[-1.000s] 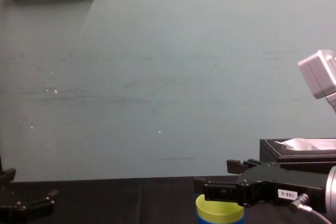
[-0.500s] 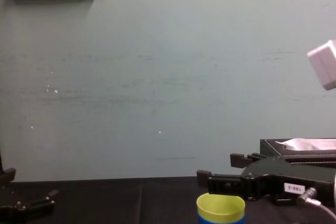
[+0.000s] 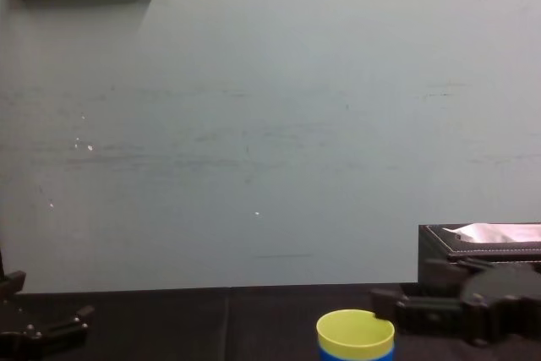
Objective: Stack the three plastic cups sequentially using one hand.
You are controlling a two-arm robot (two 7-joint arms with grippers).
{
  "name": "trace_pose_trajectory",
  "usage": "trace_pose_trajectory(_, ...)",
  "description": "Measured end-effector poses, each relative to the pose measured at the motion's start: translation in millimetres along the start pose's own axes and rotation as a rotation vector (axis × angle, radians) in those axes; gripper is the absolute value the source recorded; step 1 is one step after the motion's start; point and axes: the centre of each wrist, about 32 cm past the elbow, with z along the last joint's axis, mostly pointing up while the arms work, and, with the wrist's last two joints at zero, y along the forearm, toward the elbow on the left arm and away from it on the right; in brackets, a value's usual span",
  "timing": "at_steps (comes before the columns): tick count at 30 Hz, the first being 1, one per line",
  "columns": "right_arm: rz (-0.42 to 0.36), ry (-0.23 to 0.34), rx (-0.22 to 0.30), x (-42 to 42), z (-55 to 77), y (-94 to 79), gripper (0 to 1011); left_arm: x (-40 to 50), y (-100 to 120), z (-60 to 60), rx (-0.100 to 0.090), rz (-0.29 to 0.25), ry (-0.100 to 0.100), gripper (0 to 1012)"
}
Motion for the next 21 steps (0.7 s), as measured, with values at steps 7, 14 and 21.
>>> trace_pose_trajectory(7,-0.013,0.029,-0.027,-7.8,-11.3,-35.5,1000,0.0,0.0,0.0,0.0,0.0,0.0,1000)
trace_pose_trajectory(14,-0.012,0.042,-0.063,-12.7,-28.2,-66.1,1000,0.0,0.0,0.0,0.0,0.0,0.0,1000)
trace_pose_trajectory(21,-0.005,0.031,-0.093,-21.2,-43.8,-83.1,1000,0.0,0.0,0.0,0.0,0.0,0.0,1000)
